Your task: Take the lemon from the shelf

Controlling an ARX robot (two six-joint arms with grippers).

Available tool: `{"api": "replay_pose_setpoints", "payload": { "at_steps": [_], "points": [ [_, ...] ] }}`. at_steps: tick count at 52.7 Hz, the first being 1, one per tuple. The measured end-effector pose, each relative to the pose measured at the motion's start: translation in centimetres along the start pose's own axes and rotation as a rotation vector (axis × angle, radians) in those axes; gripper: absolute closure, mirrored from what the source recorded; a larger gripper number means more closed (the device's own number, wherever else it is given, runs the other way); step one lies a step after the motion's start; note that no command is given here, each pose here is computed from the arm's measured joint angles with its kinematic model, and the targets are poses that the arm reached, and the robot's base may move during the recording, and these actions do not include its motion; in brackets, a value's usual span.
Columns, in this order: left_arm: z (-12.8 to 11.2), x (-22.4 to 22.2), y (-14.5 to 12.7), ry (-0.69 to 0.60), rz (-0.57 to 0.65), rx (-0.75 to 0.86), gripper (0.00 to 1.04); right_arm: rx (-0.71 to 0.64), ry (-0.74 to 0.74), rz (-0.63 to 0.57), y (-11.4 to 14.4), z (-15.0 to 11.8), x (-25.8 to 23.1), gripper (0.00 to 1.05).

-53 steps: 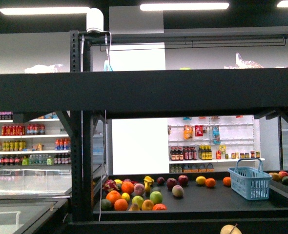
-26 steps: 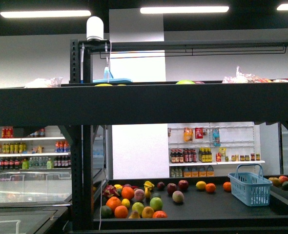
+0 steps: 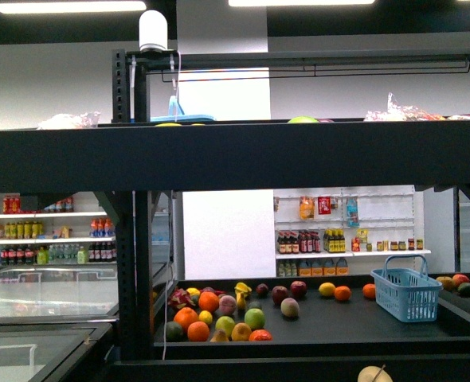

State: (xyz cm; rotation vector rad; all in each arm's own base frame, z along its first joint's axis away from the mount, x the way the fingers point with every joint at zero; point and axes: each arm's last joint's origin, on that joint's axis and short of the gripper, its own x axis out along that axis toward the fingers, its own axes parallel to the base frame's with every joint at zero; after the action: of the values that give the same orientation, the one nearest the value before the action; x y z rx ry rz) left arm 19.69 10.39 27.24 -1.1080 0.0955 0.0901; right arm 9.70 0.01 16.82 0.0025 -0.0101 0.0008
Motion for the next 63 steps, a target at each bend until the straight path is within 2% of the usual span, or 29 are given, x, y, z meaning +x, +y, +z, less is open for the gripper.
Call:
{"api": "replay_pose_setpoints", "payload": {
  "at_steps": [9,23,40,59,63],
  "points": [
    [3.5,4.6,0.5,-0.005,0.036,-0.118,0.08,0.0,0.0,0.0,0.0,0.0,0.0,0.08],
    [7.4,10.0,0.4,-0.032,0.027,-0.2,0.08,0.0,0.0,0.0,0.0,0.0,0.0,0.08],
    [8.5,15.0,0.9,-0.028,0.05,-0.264,0.08,0.0,0.0,0.0,0.0,0.0,0.0,0.08],
    [8.7,16.5,1.5,-0.035,0.063,-0.281,0.08,0.0,0.0,0.0,0.0,0.0,0.0,0.08],
    [8.6,16.6,1.6,-0.036,0.068,-0.281,0.26,0.0,0.0,0.0,0.0,0.0,0.0,0.08]
  ]
}}
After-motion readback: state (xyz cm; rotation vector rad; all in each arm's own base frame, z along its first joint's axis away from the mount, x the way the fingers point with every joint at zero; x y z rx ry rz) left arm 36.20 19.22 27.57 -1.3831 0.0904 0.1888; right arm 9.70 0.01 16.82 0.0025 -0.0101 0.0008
